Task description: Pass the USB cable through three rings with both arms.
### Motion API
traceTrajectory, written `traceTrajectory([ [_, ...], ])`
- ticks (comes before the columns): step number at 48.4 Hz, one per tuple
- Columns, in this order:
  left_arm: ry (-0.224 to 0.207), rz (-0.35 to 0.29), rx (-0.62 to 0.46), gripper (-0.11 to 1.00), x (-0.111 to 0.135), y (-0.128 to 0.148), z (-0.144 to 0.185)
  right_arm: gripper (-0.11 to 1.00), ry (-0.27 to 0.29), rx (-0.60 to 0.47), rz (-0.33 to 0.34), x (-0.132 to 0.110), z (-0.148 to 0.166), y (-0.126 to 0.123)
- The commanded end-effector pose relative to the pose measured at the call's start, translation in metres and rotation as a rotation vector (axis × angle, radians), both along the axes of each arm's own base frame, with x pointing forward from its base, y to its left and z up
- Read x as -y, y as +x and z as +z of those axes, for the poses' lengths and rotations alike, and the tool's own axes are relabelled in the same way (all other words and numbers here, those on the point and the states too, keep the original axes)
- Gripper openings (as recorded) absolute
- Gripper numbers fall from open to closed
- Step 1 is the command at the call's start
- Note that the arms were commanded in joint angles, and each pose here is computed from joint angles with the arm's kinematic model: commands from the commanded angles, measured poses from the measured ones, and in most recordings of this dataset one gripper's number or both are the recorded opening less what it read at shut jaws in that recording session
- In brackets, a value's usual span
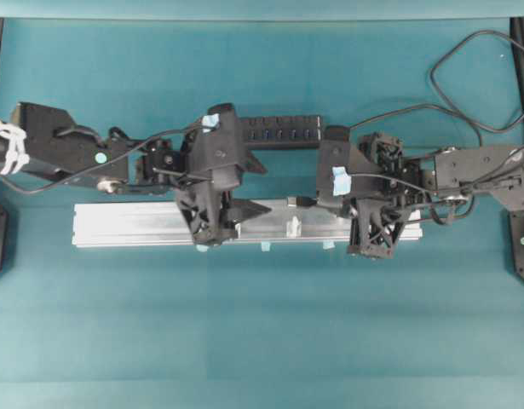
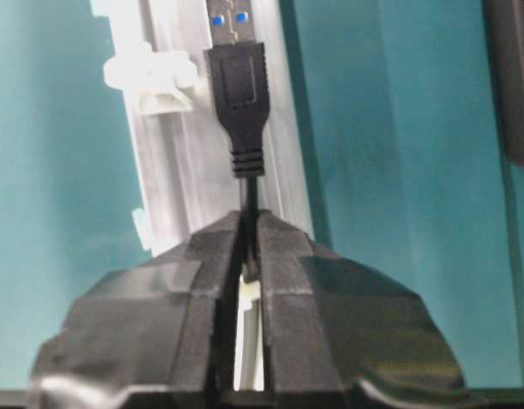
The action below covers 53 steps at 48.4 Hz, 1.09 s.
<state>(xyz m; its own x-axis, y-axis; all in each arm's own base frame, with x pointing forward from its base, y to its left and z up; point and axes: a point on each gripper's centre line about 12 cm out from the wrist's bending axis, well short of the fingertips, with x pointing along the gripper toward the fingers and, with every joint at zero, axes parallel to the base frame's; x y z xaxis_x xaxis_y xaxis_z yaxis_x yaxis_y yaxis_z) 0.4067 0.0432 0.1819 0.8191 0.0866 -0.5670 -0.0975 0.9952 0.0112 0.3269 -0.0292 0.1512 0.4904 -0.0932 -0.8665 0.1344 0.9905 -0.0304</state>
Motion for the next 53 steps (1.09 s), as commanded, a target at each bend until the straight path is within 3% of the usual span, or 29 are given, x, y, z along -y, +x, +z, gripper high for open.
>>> traceTrajectory([
  [1,0.003,-0.002,0.034,0.73,0.001,-0.002,0.012,-0.09,-0.006,0.015,0.011,-0.001,0.004,0.002],
  [33,-0.002,0.0,0.005,0.72,0.003,-0.02,0.005,-0.09,-0.008,-0.113,0.057,-0.02,-0.007,-0.021],
  [53,-0.018,0.011,0.007,0.71,0.003,-0.02,0.005,-0.09,-0.005,-0.111,0.081,-0.028,-0.008,-0.025],
])
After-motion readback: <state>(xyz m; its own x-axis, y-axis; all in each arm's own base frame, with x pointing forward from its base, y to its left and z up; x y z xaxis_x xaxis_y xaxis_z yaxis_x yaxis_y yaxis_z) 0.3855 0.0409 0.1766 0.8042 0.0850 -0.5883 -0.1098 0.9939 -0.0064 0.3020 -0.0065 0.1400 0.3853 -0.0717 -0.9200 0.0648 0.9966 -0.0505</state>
